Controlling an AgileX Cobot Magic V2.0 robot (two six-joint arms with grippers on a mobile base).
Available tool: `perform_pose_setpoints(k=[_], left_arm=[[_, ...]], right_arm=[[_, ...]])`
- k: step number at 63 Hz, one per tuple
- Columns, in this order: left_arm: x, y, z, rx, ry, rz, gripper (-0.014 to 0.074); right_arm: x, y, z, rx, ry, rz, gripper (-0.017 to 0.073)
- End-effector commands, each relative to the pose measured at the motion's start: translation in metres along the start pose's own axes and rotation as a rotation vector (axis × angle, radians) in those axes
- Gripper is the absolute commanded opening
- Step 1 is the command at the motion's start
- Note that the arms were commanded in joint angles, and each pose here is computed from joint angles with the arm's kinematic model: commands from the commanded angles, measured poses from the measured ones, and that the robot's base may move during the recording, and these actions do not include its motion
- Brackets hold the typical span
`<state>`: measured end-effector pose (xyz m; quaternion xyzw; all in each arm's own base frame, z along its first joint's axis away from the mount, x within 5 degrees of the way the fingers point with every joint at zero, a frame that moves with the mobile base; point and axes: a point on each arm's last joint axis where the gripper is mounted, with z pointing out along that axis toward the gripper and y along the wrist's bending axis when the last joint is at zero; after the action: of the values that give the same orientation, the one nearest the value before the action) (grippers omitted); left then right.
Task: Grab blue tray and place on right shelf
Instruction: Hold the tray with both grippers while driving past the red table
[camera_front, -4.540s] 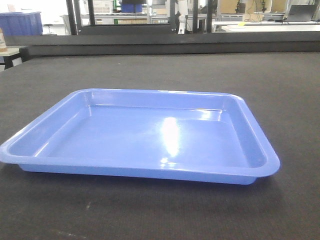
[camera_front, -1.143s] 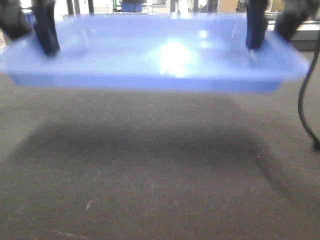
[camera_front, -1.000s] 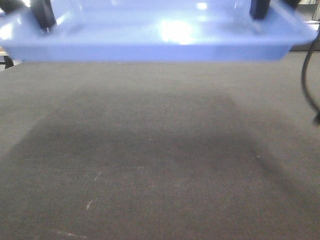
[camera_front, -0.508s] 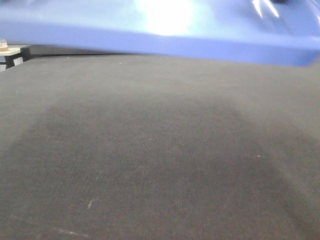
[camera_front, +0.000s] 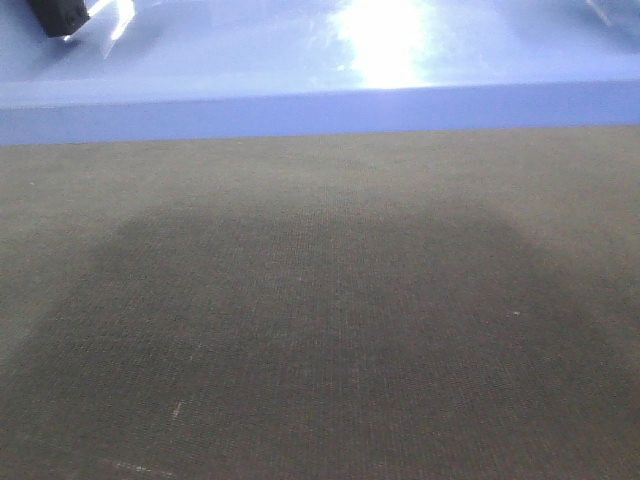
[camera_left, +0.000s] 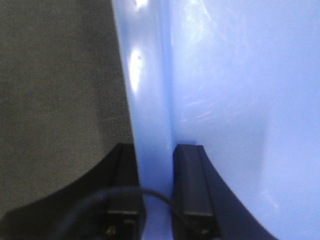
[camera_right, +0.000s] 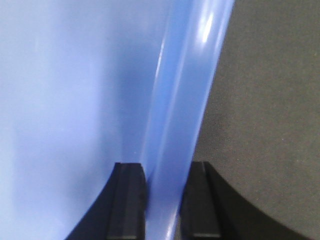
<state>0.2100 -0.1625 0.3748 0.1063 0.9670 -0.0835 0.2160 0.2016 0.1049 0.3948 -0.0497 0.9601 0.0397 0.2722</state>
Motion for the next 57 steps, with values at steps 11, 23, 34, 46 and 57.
perform_pose_setpoints(k=[11, 23, 34, 46, 57], left_arm=[[0.0099, 0.0027, -0.0125, -0.041, 0.062, 0.058, -0.0048], [0.0112, 0.0003, -0.0126, -0.015, 0.075, 0.05, -0.0048], [0.0113, 0.0002, -0.0126, -0.014, 0.076, 0.049, -0.0048], [0.0113, 0.0002, -0.0126, -0.014, 0.076, 0.049, -0.0048], [0.0113, 0.0002, -0.0126, -0.014, 0.076, 0.049, -0.0048]], right_arm=[[-0.0096, 0.001, -0.0211, -0.062, -0.152, -0.019, 0.0055], [-0.0095, 0.0009, -0.021, -0.061, -0.152, -0.019, 0.0055], [-0.0095, 0.0009, -0.021, -0.061, -0.152, -0.019, 0.0055], [-0.0095, 0.0009, -0.021, -0.061, -0.152, -0.019, 0.0055], [-0.0095, 0.0009, -0.021, -0.061, -0.152, -0.019, 0.0055]])
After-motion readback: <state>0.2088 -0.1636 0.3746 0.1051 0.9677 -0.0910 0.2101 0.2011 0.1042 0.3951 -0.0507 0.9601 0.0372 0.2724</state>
